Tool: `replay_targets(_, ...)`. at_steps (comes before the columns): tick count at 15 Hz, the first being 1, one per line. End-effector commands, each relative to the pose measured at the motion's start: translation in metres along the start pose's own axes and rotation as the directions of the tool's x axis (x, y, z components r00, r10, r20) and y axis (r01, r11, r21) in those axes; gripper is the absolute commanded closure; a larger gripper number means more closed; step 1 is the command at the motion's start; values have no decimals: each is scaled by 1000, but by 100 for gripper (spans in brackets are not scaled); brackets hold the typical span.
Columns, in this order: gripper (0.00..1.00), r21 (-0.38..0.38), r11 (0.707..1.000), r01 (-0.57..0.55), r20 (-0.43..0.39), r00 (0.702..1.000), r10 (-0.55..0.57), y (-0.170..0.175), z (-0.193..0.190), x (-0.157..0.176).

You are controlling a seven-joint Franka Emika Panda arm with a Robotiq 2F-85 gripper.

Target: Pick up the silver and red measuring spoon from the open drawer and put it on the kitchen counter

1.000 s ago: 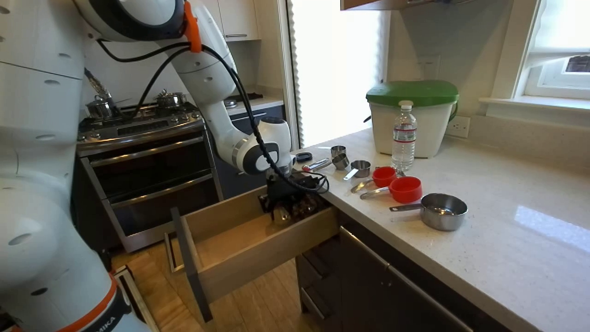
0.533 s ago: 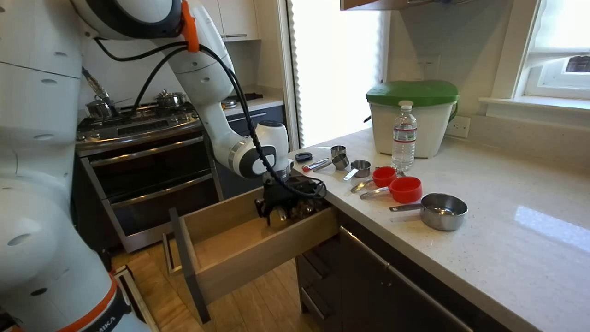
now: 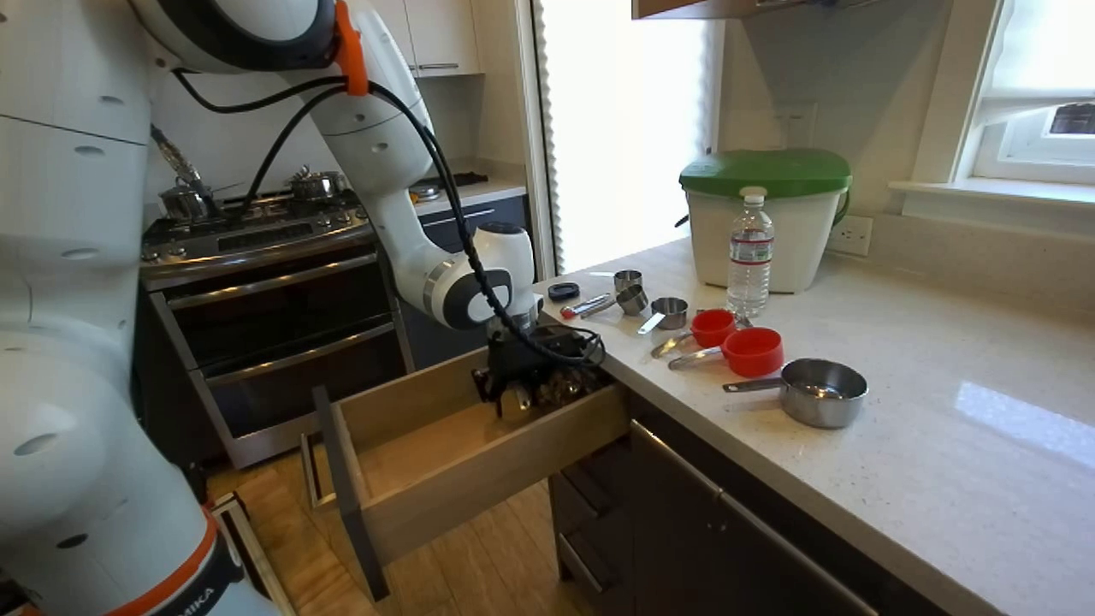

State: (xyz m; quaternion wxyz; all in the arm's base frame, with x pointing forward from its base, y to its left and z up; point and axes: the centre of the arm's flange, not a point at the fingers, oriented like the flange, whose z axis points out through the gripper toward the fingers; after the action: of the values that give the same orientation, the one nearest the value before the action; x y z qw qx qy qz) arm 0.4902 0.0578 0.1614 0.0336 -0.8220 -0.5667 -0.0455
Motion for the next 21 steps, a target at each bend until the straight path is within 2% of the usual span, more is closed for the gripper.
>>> replay_targets(1,36,1,1000,15,10,1000,-15,-4,-3,7)
replay_targets(7,37,-17,999,51,12,999,-50,1,-7,24)
replay_targets(11,42,-21,998,57,8,998,-57,7,-6,32)
replay_targets(14,40,-14,998,53,3,999,-53,7,-2,31)
replay_targets(21,46,2,999,38,8,999,-38,7,6,25)
